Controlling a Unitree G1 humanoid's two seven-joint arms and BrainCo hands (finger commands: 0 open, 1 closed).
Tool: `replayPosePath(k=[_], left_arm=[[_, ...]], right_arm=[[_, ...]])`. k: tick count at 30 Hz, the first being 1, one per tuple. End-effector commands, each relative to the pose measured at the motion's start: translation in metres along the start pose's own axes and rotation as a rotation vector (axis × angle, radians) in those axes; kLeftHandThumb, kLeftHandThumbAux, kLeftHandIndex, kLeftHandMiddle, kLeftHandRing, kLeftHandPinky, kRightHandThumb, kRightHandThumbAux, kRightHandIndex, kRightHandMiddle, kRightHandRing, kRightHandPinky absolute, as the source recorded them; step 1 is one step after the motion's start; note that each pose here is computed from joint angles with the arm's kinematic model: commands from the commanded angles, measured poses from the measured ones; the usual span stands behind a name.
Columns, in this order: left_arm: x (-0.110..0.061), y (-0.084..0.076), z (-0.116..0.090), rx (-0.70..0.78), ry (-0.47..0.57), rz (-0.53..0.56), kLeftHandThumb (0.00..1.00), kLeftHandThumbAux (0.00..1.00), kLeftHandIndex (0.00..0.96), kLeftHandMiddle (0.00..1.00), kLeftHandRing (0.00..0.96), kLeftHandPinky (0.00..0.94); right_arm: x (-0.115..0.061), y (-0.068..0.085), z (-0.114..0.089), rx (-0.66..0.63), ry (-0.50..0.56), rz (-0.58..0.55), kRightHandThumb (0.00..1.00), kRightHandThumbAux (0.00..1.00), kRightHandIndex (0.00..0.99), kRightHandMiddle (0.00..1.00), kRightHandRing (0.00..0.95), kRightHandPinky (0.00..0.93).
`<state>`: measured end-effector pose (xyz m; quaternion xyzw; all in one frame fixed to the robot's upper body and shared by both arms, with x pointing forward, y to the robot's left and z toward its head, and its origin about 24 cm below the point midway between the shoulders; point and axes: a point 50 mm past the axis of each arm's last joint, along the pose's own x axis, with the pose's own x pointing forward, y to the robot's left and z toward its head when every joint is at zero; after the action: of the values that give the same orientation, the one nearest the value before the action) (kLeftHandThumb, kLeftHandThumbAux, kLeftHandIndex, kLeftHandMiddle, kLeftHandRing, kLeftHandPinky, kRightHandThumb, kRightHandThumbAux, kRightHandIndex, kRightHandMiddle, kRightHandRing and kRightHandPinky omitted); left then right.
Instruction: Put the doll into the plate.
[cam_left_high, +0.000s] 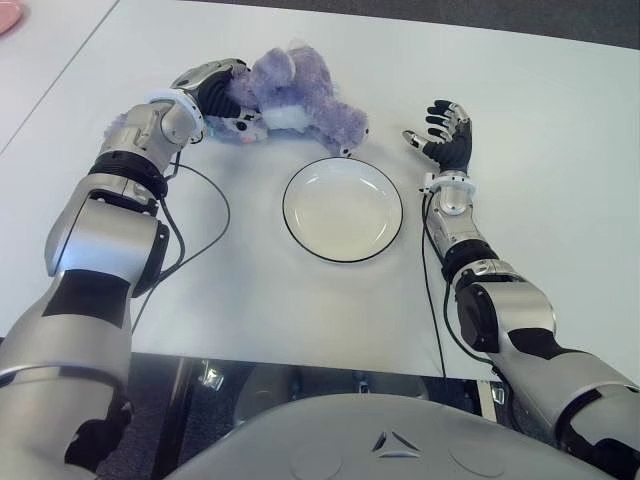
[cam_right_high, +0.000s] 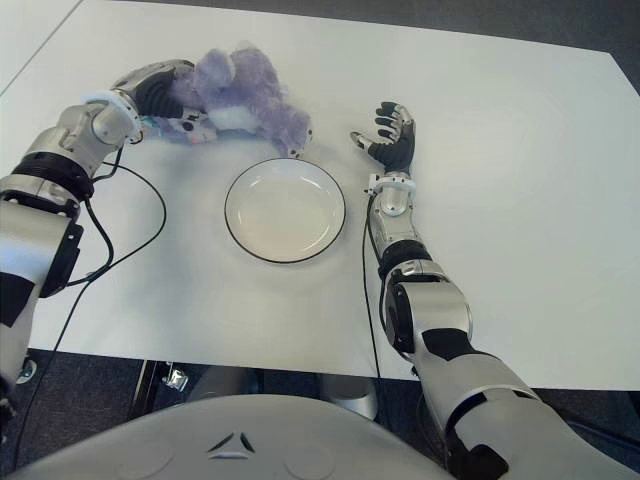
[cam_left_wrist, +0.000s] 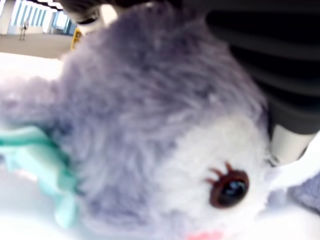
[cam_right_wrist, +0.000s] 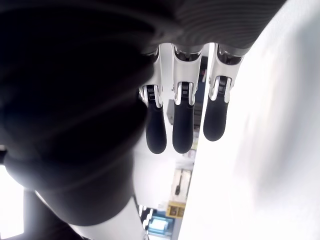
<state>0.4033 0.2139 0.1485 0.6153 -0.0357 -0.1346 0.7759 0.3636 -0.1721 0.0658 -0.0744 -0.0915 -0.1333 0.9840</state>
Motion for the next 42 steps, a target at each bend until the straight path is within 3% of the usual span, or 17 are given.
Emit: replayPosePath(k=[1, 7, 14, 19, 24, 33, 36, 39, 40, 42], left_arm=[[-0.011, -0.086, -0.005, -0.004, 0.093, -0.405, 0.200, 0.539, 0.135, 0.000, 0.000, 0.034], [-0.009, -0.093, 0.000, 0.082, 0.107, -0.503, 0.260, 0.485, 0.131, 0.000, 0.000, 0.003], [-0.003, -0.096, 0.013, 0.133, 0.084, -0.535, 0.232, 0.442, 0.127, 0.000, 0.000, 0.000], [-0.003, -0.103, 0.018, 0.116, 0.072, -0.546, 0.216, 0.428, 0.114, 0.000, 0.000, 0.000], [-0.008, -0.124, 0.021, 0.077, 0.079, -0.552, 0.205, 0.414, 0.102, 0.000, 0.000, 0.000], [-0.014, -0.134, 0.015, -0.002, 0.103, -0.512, 0.200, 0.393, 0.133, 0.005, 0.000, 0.000], [-0.013, -0.133, 0.015, -0.011, 0.105, -0.483, 0.293, 0.432, 0.343, 0.271, 0.272, 0.281], [-0.015, -0.134, 0.012, 0.036, 0.106, -0.434, 0.344, 0.450, 0.460, 0.415, 0.406, 0.387], [-0.016, -0.134, 0.011, 0.060, 0.106, -0.411, 0.378, 0.467, 0.540, 0.523, 0.507, 0.475], [-0.017, -0.135, 0.007, 0.098, 0.109, -0.374, 0.422, 0.493, 0.628, 0.643, 0.623, 0.589]], right_arm=[[-0.137, -0.011, -0.126, -0.095, 0.566, 0.035, 0.123, 0.998, 0.266, 0.319, 0.304, 0.303], [-0.137, -0.011, -0.126, -0.090, 0.564, 0.034, 0.093, 0.998, 0.267, 0.320, 0.307, 0.318], [-0.138, -0.012, -0.126, -0.086, 0.563, 0.025, 0.120, 0.998, 0.269, 0.321, 0.308, 0.314], [-0.139, -0.013, -0.126, -0.089, 0.556, 0.022, 0.154, 0.998, 0.270, 0.322, 0.309, 0.311], [-0.140, -0.013, -0.126, -0.091, 0.554, 0.024, 0.163, 0.998, 0.271, 0.321, 0.307, 0.306], [-0.141, -0.014, -0.126, -0.090, 0.550, 0.015, 0.158, 0.998, 0.269, 0.323, 0.312, 0.318], [-0.141, -0.015, -0.126, -0.086, 0.546, 0.008, 0.158, 0.998, 0.268, 0.325, 0.314, 0.315], [-0.141, -0.015, -0.126, -0.089, 0.544, 0.005, 0.157, 0.998, 0.269, 0.327, 0.316, 0.316], [-0.141, -0.015, -0.126, -0.091, 0.543, 0.004, 0.147, 0.998, 0.271, 0.329, 0.320, 0.326], [-0.142, -0.015, -0.126, -0.094, 0.542, 0.003, 0.135, 0.998, 0.273, 0.333, 0.326, 0.337]])
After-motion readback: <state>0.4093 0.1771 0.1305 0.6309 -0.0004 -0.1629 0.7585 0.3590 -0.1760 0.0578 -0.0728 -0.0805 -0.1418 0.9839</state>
